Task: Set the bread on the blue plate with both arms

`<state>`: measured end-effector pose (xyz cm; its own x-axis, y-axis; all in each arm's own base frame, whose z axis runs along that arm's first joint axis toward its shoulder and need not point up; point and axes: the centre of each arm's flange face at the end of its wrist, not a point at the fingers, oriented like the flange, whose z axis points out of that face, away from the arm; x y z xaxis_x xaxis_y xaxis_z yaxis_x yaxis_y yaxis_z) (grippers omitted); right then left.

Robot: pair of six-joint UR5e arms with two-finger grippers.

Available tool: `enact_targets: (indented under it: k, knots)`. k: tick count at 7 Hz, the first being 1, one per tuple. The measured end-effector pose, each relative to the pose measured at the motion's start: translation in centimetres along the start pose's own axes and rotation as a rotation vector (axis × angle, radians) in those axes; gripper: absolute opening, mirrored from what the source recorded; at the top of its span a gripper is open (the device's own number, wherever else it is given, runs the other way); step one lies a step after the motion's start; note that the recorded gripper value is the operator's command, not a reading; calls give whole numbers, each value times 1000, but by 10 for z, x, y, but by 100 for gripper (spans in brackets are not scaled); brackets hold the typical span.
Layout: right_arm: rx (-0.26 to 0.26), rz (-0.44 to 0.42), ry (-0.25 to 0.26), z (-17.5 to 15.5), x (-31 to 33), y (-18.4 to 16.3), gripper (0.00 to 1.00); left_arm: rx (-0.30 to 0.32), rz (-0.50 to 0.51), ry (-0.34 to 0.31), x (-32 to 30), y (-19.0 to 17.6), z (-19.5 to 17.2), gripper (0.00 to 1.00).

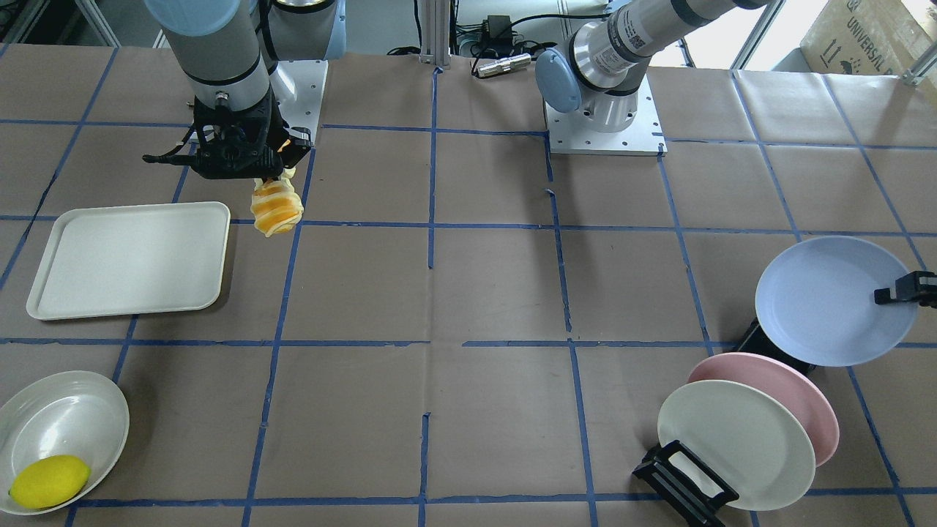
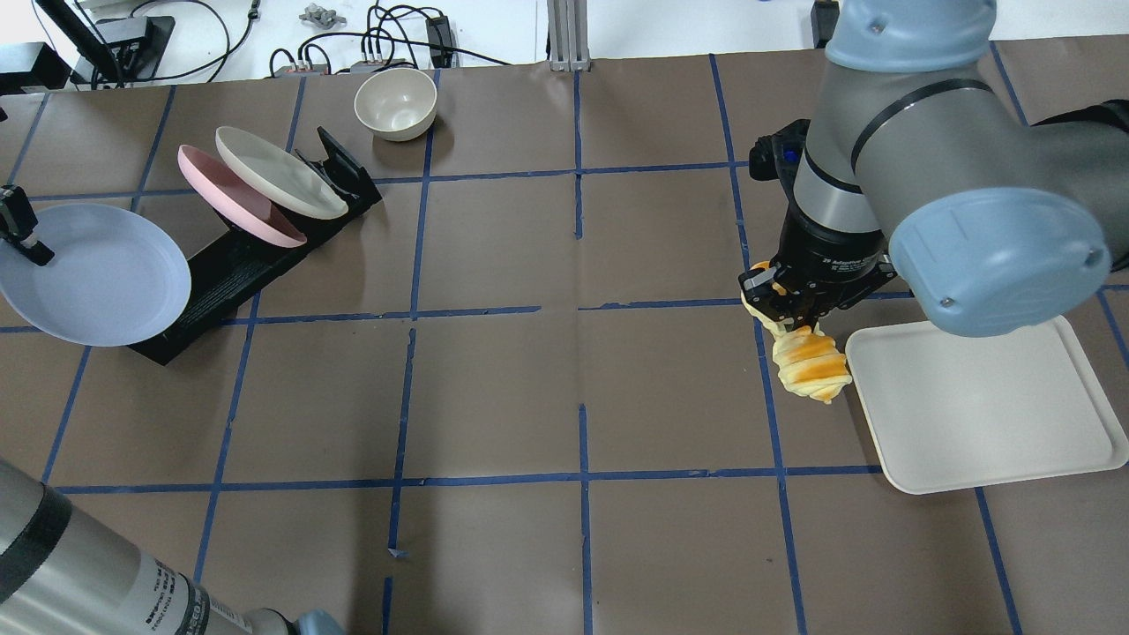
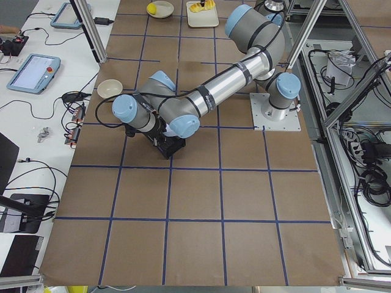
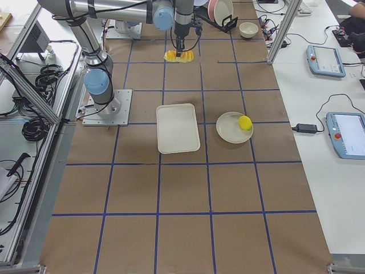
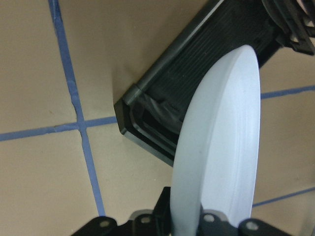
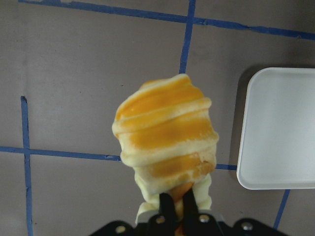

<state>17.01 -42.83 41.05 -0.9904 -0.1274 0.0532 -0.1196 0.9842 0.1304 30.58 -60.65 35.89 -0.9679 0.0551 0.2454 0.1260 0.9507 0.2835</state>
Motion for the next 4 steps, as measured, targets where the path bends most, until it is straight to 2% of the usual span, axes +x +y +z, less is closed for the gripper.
enact_targets:
  k: [2,4]
  knots:
    - [-4,-9,-11,0,-1,2,17,-9,27,-12,59,34,-25,5]
    - [-2,-11,-6,1,-1,1,17,-18,113,0,154,44,-12,5]
